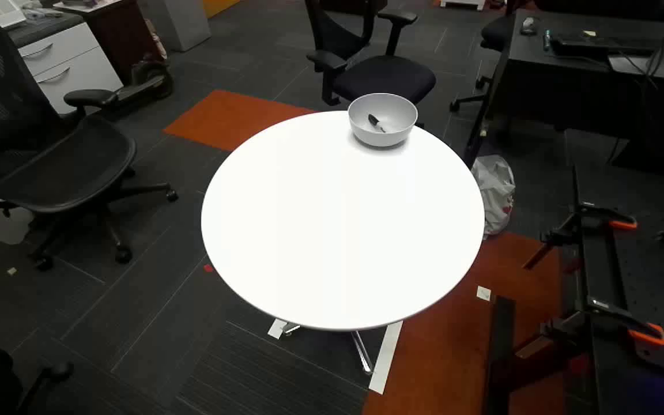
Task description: Put the marker on the table
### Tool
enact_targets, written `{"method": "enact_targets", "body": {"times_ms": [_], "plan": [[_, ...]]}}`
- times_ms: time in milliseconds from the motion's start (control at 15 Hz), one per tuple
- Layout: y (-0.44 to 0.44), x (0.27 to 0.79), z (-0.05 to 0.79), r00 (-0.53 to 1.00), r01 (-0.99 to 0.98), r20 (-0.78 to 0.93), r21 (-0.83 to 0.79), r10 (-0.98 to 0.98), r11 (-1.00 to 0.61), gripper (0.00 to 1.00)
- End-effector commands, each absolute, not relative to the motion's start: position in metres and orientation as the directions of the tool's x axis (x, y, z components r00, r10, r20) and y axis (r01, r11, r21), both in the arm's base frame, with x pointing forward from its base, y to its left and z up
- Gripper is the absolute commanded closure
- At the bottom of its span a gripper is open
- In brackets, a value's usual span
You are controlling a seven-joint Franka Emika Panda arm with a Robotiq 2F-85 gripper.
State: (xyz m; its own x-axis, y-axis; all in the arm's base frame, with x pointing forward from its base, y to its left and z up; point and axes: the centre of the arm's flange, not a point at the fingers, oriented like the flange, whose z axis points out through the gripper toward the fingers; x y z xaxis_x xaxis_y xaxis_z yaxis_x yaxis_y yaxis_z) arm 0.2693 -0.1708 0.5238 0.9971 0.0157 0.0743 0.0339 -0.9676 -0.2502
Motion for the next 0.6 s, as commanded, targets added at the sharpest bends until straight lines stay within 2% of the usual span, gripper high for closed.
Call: {"method": "enact_targets", "body": {"times_ms": [0,333,533], "plan": [[-0.171,0.269,0.524,0.997,0.034,0.074,-0.25,0.016,-0.968,0.0],[-0.171,0.269,0.524,0.997,0.034,0.074,-0.25,0.016,-0.968,0.0],[-0.173,0.309,0.526,0.995,-0.074,0.052,-0.253,-0.09,-0.965,0.0]]}}
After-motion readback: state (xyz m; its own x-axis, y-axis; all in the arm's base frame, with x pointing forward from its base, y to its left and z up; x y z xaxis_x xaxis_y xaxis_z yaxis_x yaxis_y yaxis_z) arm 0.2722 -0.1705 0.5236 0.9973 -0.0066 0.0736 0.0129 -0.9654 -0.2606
